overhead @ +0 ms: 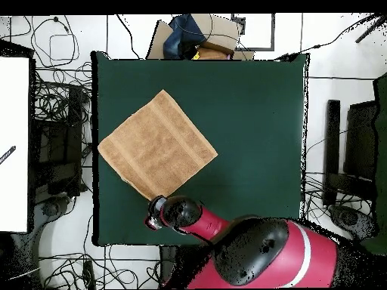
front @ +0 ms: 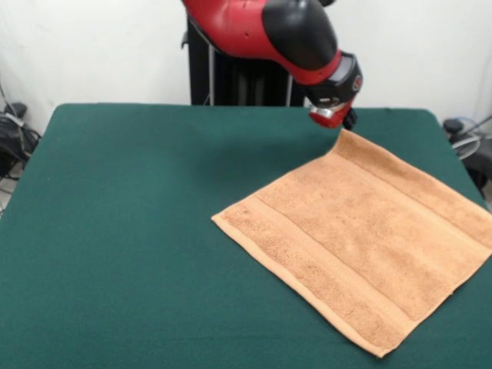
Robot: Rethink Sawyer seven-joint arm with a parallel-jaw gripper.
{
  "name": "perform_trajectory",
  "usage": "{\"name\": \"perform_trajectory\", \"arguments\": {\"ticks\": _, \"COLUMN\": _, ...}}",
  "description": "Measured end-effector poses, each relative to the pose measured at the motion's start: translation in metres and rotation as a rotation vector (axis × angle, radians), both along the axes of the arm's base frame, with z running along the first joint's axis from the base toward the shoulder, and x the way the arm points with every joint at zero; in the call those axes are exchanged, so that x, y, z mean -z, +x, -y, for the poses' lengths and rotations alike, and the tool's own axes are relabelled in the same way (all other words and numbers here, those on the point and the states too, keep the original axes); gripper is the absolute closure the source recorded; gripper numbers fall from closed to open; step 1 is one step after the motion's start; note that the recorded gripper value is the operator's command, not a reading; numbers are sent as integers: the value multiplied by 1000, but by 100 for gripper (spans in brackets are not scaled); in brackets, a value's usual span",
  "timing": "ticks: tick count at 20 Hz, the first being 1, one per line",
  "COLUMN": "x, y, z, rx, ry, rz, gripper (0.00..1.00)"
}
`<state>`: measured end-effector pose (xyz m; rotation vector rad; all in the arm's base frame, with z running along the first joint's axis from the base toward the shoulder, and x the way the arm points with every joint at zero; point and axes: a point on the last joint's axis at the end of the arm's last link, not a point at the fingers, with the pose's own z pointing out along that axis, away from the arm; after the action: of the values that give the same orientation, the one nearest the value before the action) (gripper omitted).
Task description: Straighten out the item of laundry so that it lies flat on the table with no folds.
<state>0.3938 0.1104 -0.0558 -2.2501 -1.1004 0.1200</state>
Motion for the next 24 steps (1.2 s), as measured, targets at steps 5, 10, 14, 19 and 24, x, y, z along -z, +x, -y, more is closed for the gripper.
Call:
{"name": "perform_trajectory", "arguments": {"ticks": 5, "x": -12, "y": 12, "z": 13, "rx": 7, "ry": -4, "rz": 10, "gripper": 100}}
{"name": "perform_trajectory", "arguments": {"ticks": 10, "x": -26, "y": 20, "z": 21, "rx": -4, "ry": 4, "rz": 2, "gripper": 100}}
{"name": "perform_trajectory", "arguments": {"ticks": 14, "x": -37, "y": 24, "z": 25, "rx": -17, "ry": 14, "rz": -9, "gripper": 100}}
{"name": "perform_trajectory", "arguments": {"ticks": 19, "x": -46, "y": 27, "z": 27, "rx": -27, "ry": 21, "rz": -19, "gripper": 100}}
{"name": "perform_trajectory", "arguments": {"ticks": 24, "x": -47, "y": 32, "z": 30, "rx": -26, "ry": 16, "rz": -9, "gripper": 100}}
